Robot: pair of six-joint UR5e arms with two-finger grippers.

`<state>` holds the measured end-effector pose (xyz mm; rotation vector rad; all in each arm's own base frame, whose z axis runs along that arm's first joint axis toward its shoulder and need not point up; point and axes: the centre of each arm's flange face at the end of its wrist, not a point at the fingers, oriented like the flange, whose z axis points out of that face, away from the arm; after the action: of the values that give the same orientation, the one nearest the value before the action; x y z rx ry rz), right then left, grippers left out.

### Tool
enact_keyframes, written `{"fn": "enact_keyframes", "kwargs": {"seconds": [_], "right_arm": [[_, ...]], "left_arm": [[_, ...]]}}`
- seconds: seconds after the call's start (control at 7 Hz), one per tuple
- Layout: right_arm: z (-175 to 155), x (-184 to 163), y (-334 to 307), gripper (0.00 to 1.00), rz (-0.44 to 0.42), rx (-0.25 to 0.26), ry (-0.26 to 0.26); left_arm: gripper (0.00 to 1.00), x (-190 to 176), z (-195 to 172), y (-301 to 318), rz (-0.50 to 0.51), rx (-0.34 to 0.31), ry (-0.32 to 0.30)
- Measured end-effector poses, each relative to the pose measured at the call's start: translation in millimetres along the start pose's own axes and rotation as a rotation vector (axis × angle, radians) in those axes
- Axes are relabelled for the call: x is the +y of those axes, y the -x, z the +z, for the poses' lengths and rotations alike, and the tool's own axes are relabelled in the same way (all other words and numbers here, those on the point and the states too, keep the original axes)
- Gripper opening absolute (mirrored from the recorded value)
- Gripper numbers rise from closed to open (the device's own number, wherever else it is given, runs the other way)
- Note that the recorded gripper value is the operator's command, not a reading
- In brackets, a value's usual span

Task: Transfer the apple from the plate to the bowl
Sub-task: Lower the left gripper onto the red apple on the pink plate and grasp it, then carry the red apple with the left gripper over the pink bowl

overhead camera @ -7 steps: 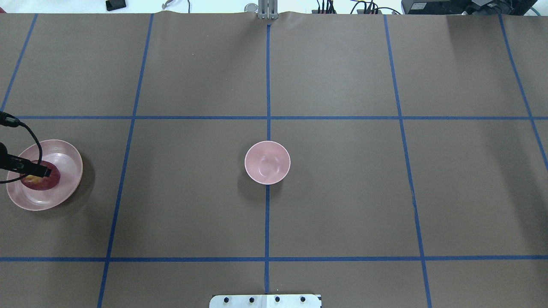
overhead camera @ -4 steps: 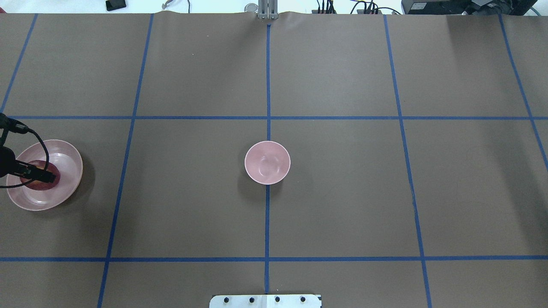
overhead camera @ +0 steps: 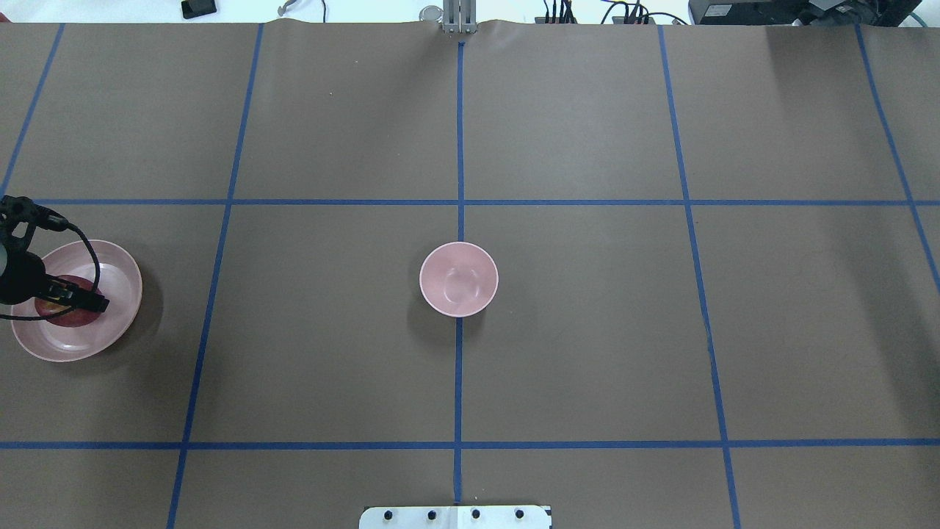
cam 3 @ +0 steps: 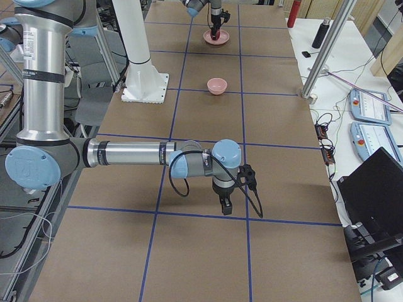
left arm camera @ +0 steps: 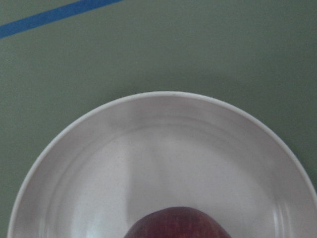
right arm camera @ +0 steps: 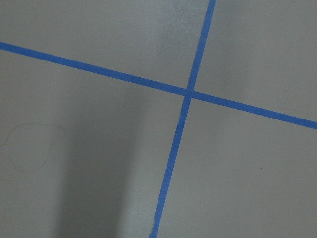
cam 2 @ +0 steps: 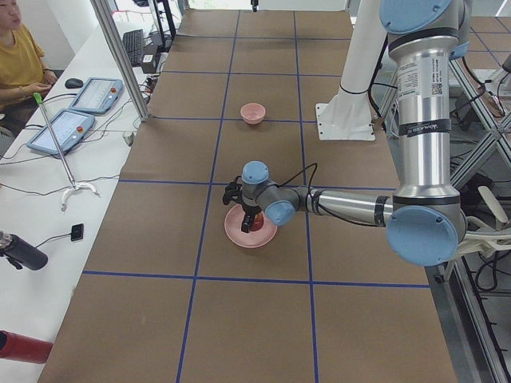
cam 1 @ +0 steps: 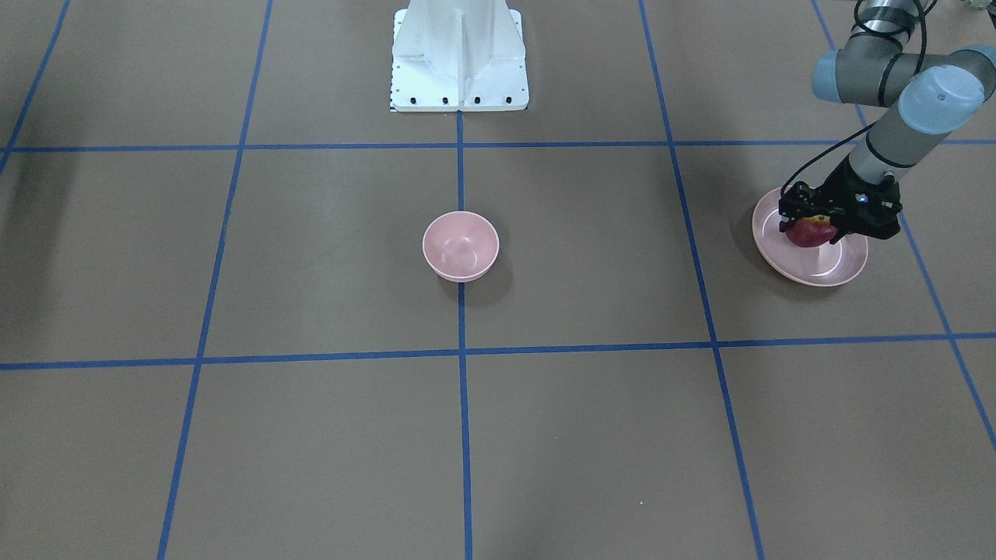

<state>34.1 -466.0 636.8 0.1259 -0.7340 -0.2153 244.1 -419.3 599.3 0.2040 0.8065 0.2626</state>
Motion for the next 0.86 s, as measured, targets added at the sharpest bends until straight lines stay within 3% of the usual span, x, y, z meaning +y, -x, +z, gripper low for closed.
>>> {"fn": "enact_keyframes", "kwargs": {"seconds": [0.29,0.57,0.86], "right_arm": [[0,0,0,1.00,0.000,-0.001,-0.001],[0,-1,1,1.00,0.000,-0.003,-0.001],[0,-1,1,1.00,0.001,-0.004,-0.001]], "left_arm": [[0.15,-2,-5,-6,0.007,0.016,-0.003],[0.16,-12,-32,-35,0.006,0.088,0.010],[0.16,-51,-76,-98,-0.101,0.120,-0.002]]}}
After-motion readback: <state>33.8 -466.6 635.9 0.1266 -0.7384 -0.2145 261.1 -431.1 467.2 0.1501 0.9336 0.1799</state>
